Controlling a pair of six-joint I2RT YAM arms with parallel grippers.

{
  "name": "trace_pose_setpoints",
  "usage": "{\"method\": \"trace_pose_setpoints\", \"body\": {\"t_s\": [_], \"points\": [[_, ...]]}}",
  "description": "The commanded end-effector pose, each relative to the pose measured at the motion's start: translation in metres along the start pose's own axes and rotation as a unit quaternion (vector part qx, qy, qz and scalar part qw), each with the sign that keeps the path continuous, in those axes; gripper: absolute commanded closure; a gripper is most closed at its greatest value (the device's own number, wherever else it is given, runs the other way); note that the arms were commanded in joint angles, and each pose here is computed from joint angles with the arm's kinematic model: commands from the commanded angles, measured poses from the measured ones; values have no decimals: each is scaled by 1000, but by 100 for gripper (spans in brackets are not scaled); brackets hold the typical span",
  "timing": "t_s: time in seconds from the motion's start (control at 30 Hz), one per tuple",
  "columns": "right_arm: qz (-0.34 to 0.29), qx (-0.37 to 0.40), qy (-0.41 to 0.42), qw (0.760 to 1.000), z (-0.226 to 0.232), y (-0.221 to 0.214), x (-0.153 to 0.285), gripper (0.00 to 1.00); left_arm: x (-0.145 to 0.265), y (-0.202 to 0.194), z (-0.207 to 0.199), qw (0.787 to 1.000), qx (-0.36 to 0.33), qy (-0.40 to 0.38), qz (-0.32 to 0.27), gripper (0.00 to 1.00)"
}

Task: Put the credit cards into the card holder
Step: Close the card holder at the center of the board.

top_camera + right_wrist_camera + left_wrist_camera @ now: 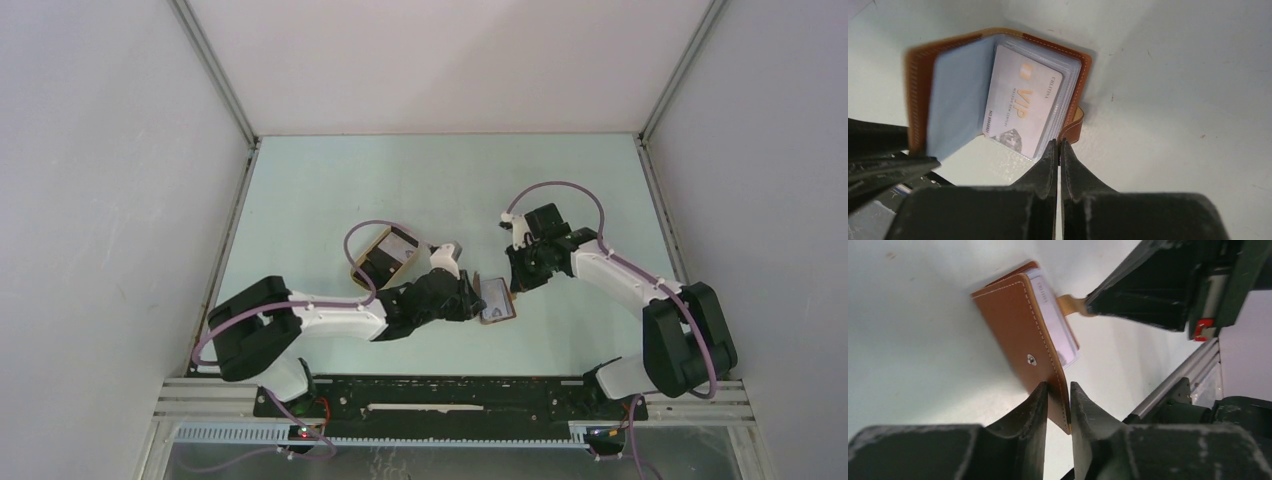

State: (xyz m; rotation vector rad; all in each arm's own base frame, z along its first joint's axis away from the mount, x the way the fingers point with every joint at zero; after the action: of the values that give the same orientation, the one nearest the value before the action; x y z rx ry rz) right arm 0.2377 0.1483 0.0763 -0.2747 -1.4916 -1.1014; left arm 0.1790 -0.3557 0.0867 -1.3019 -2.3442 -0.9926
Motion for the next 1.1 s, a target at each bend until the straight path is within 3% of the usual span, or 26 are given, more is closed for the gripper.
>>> {"method": "trace_pose_setpoints", "body": {"t_s": [0.0, 0.23, 0.43, 0.63, 0.73, 0.8, 0.97, 1.07], "points": [[-13, 6, 16, 1000, 0, 11, 5, 99, -14, 4, -46, 995, -9, -93, 35, 69], [-12, -15, 30, 999, -7, 9, 7, 99, -38, 2, -49, 988, 16, -134, 80, 53], [-12, -23, 39, 999, -10, 8, 8, 99, -47, 4, -38, 983, 47, -154, 88, 50], [-10, -27, 43, 999, -10, 8, 7, 99, -40, 6, -45, 980, 40, -175, 84, 38], [-9, -29, 44, 999, -10, 8, 7, 99, -43, 5, -41, 981, 41, -172, 86, 37], [-10, -29, 44, 999, -10, 9, 7, 99, -47, 6, -34, 983, 43, -159, 79, 40], [-13, -33, 46, 998, -12, 9, 8, 99, -59, 8, -8, 993, 22, -93, 69, 68], [-12, -33, 47, 998, -12, 10, 8, 99, -63, 8, -4, 995, 11, -75, 70, 73]]}}
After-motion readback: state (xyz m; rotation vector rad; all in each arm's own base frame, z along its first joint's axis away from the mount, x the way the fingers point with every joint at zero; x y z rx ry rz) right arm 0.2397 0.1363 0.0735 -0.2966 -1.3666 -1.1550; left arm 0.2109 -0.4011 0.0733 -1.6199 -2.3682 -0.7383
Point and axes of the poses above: each gripper's point midway between its finger pads, its own x axis back along the fingers, its own z axis along the line the jaws close on, y = z × x, the point moved 2 cm from there along x, back along the fingers, and after that the axes turned 13 degrees about x, right-handed, at the moved point
